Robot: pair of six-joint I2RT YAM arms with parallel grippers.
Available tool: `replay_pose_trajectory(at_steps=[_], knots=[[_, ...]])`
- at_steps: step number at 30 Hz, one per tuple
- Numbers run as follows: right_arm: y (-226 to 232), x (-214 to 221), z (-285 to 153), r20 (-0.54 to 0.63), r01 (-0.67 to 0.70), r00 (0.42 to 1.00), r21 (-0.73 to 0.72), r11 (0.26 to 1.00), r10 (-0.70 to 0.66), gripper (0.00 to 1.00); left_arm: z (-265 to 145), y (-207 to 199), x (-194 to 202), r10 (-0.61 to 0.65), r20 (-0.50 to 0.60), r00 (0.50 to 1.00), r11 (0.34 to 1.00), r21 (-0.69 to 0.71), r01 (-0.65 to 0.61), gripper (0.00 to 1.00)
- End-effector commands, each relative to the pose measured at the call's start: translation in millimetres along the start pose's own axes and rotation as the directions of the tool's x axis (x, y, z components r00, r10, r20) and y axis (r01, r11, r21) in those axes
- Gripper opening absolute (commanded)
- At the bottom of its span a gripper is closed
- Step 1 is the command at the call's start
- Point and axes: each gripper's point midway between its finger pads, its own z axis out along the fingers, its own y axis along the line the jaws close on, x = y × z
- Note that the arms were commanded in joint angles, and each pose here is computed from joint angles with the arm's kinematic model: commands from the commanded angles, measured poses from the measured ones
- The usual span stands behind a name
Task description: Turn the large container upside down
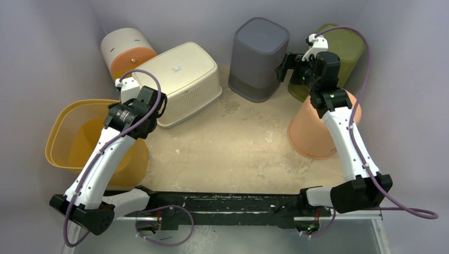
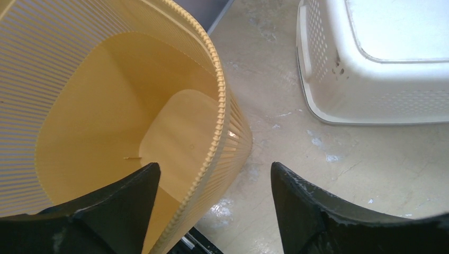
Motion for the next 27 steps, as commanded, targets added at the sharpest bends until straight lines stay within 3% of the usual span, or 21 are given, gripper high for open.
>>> replay_pose_trajectory(at_steps=[1,5,11,13,20,27], knots=[[6.9,-17.5,-16.0,0.073,-0.009,0.997,-0.020,1.000,0.010,1.00,16.1,-8.7,5.1,0.000,-0.023,1.000,1.000,0.010,0.000,0.68],[7.3,-14.0,-19.9,0.066,-0.010,0.998,-0.023,1.000,0.011,1.00,27.4,-8.4,12.9,0.010,-0.059,0.998,1.000,0.001,-0.010,0.61],[6.3,-12.0,-21.4,0.061,-0.006,0.998,-0.019,1.000,0.007,1.00,32.8,-19.6,22.1,0.021,-0.105,0.994,0.999,0.048,-0.016,0.19],[6.2,-12.4,-21.3,0.061,-0.005,0.998,-0.018,1.000,0.007,1.00,30.7,-20.7,20.7,0.017,-0.106,0.994,0.998,0.062,-0.010,0.01],[4.5,-14.3,-18.9,0.061,-0.008,0.998,-0.007,1.000,0.008,1.00,1.4,-21.9,-12.3,-0.008,-0.095,0.995,0.985,0.168,0.024,0.00],[1.9,-12.8,-16.1,0.056,-0.014,0.998,0.007,1.000,0.014,1.00,-49.9,-22.8,-75.3,-0.145,-0.024,0.989,0.925,0.352,0.144,0.00]])
